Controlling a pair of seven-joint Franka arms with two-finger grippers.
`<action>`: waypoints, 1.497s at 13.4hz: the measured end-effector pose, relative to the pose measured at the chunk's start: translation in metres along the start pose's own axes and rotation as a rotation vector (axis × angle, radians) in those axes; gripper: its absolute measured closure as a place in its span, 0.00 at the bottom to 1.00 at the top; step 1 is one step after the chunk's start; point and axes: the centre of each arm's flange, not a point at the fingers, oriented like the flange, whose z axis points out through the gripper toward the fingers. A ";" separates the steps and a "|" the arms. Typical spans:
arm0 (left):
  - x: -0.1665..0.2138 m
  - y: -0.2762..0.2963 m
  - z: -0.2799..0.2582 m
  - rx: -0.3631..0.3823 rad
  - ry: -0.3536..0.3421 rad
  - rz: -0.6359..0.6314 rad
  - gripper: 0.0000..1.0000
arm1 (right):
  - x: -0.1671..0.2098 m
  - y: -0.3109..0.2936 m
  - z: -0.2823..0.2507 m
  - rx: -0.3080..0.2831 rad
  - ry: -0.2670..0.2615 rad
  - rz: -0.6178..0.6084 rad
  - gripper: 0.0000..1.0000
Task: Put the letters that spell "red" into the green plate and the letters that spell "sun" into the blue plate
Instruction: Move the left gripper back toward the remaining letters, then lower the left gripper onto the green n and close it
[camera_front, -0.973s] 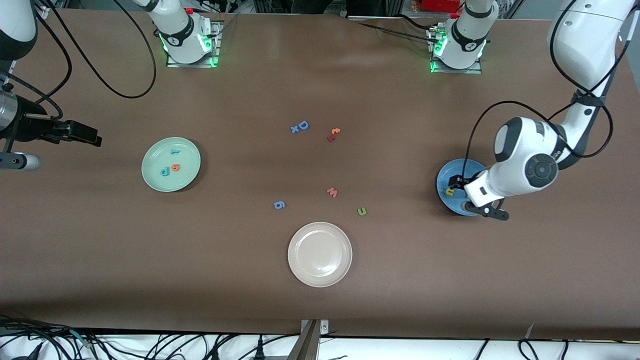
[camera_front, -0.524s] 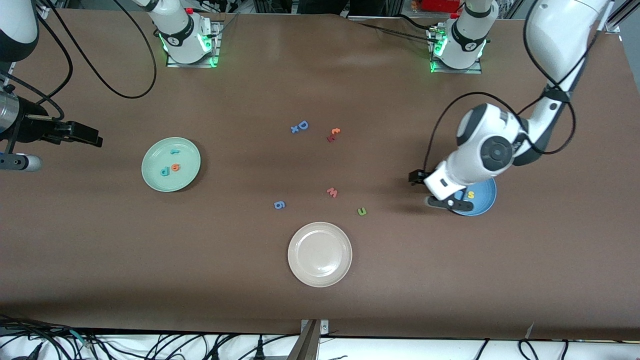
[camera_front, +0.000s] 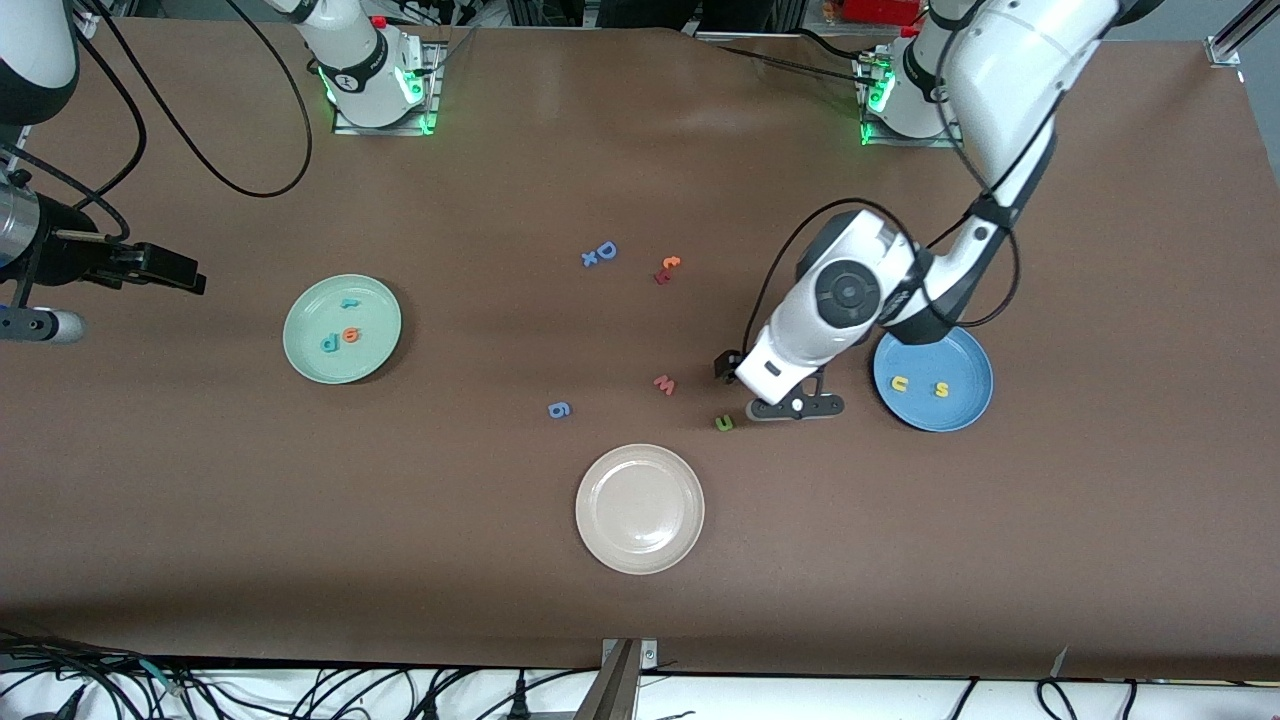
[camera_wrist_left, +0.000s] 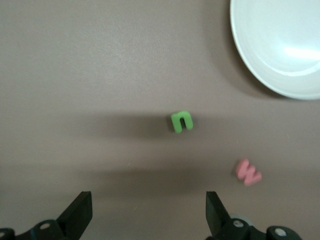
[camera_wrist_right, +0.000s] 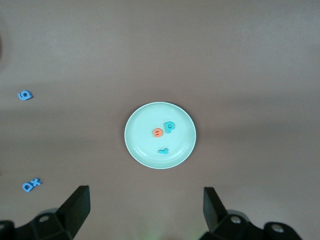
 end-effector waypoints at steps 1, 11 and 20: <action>0.001 0.012 0.010 0.005 0.009 -0.034 0.00 | 0.000 0.000 0.000 0.000 0.000 0.000 0.00; 0.029 0.019 0.057 -0.002 -0.006 -0.105 0.01 | 0.000 0.000 0.000 0.000 -0.001 0.000 0.00; 0.041 0.019 0.071 -0.006 -0.014 -0.117 0.07 | -0.001 -0.005 0.001 -0.075 0.001 -0.016 0.00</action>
